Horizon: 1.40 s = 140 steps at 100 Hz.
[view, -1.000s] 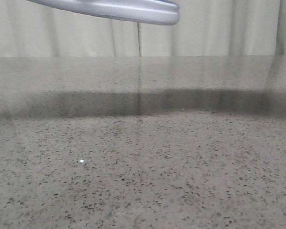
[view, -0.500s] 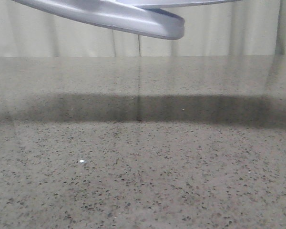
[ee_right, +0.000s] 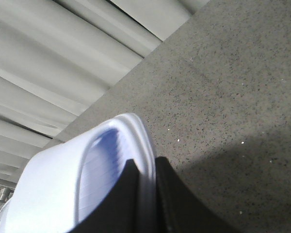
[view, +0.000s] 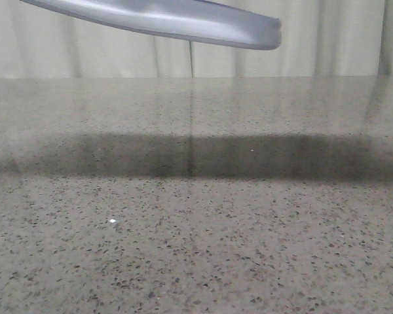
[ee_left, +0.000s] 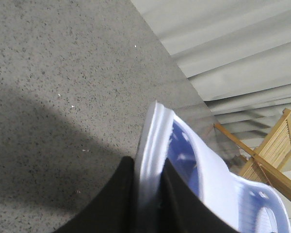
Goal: Insert blue slippers together front up
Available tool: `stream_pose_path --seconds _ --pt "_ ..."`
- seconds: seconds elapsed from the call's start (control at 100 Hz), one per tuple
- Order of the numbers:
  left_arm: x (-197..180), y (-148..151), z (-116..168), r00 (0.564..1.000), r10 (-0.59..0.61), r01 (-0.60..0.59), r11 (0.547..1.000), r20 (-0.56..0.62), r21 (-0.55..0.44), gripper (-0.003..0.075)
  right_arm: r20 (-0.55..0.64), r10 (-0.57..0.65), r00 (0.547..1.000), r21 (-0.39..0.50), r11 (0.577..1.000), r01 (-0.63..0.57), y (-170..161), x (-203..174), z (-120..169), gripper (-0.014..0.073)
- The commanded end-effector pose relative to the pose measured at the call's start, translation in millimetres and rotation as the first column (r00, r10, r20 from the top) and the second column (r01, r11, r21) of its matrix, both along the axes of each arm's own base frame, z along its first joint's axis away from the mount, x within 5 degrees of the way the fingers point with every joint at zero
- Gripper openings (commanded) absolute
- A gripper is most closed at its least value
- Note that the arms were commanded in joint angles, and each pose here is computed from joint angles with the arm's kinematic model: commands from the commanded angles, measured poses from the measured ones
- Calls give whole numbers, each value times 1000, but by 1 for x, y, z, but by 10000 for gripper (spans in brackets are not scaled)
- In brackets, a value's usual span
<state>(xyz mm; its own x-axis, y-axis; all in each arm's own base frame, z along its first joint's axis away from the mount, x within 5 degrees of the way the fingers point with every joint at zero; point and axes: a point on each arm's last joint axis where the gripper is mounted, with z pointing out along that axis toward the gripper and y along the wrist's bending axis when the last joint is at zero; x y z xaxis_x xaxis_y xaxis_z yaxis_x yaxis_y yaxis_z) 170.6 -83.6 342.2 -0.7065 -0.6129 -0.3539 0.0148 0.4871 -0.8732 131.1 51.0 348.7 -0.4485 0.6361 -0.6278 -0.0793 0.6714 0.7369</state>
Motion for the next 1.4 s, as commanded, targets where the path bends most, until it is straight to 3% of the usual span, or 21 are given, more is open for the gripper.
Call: stream_pose_path --seconds 0.0,0.36,0.67,0.91,1.39 --pt "0 -2 12 1000 4 -3 998 17 -69 27 129 -22 991 39 999 17 -2 0 22 -107" --pt "-5 -9 17 995 -86 92 989 55 -114 27 122 -23 992 65 998 15 -1 0 22 -107" --pt "-8 -12 19 990 -129 136 979 54 -149 27 168 66 984 86 993 -82 12 -5 27 -107" --pt "-11 -15 21 985 -162 169 970 54 -173 27 179 68 981 75 994 -82 12 -5 27 -107" --pt "-20 -22 34 954 -270 297 908 130 -294 27 126 67 990 55 996 -75 19 12 17 -107"
